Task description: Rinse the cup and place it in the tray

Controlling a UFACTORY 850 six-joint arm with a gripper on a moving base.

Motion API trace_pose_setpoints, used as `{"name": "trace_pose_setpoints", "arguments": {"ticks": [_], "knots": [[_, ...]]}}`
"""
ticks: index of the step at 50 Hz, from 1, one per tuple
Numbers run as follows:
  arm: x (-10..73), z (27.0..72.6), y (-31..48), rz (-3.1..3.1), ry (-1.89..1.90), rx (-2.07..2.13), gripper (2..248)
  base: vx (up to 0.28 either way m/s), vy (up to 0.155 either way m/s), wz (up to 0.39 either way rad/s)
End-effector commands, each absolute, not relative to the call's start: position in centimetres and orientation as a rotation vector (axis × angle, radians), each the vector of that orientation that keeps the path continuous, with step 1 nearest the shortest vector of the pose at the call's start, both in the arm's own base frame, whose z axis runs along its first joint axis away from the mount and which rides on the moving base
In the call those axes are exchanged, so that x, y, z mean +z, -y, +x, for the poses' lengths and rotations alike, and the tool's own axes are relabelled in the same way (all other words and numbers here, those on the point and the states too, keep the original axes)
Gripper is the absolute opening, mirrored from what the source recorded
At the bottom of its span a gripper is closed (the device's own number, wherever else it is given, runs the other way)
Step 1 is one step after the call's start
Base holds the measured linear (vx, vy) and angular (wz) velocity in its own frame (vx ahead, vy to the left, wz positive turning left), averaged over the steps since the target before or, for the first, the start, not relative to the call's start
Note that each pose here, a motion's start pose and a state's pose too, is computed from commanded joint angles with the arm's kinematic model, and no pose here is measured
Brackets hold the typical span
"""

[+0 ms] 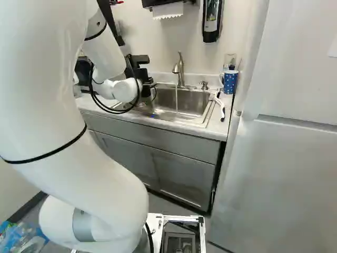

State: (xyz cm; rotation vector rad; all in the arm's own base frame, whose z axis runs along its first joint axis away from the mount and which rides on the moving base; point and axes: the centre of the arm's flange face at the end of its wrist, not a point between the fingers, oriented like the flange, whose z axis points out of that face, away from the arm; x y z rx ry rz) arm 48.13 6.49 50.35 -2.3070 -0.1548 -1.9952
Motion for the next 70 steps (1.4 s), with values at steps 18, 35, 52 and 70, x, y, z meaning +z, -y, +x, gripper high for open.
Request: {"name": "trace_pose_setpoints", "arguments": {"ticks": [18, 35, 52, 70], "knots": [[51.5, 48.6, -8.2, -2.296, 0.192, -1.972, 126, 0.0, 0.0, 0.0], [51.5, 48.6, -8.3, -2.251, 0.059, -1.914, 126, 0.0, 0.0, 0.0], [51.5, 48.6, -8.3, -2.175, -0.136, -1.822, 126, 0.0, 0.0, 0.0], [51.5, 48.6, -8.3, -2.084, -0.33, -1.717, 126, 0.0, 0.0, 0.0]]}}
